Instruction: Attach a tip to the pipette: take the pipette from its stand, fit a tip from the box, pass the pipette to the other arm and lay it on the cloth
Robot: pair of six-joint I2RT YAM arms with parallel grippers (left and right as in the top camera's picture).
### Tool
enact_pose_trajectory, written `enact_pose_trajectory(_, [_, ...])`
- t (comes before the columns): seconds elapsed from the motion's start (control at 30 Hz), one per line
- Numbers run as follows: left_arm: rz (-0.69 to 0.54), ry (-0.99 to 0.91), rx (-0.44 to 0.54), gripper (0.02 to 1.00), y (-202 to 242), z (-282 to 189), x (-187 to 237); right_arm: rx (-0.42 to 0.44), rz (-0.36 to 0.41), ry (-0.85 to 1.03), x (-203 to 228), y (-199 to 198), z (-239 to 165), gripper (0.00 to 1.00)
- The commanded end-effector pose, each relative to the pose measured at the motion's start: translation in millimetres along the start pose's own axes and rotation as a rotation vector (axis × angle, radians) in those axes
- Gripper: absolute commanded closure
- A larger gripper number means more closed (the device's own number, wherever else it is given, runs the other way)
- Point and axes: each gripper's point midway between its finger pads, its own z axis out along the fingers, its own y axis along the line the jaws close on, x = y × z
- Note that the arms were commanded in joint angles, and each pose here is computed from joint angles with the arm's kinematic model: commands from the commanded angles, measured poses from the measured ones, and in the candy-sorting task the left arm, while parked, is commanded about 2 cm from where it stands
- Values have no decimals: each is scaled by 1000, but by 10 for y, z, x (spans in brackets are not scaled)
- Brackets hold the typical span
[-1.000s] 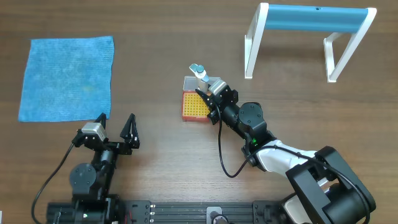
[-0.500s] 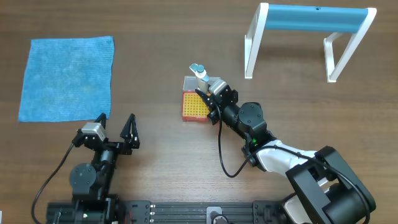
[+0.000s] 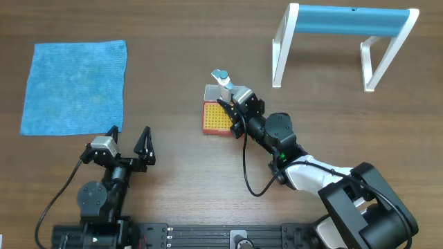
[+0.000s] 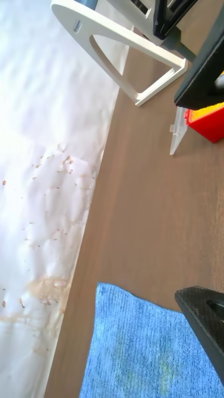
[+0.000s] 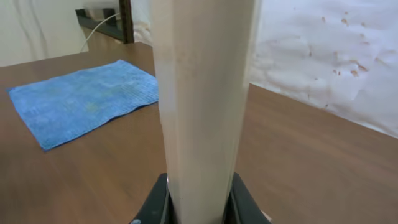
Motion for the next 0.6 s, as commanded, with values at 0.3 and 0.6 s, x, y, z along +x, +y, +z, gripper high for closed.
enact_pose_trajectory(0.3, [-12,3,3,97,1,-1,14,-34,21,-13,-56,64,37,930])
enact_pose_trajectory(0.6, [-12,3,3,97,1,-1,14,-23,21,-12,-55,39,36,928])
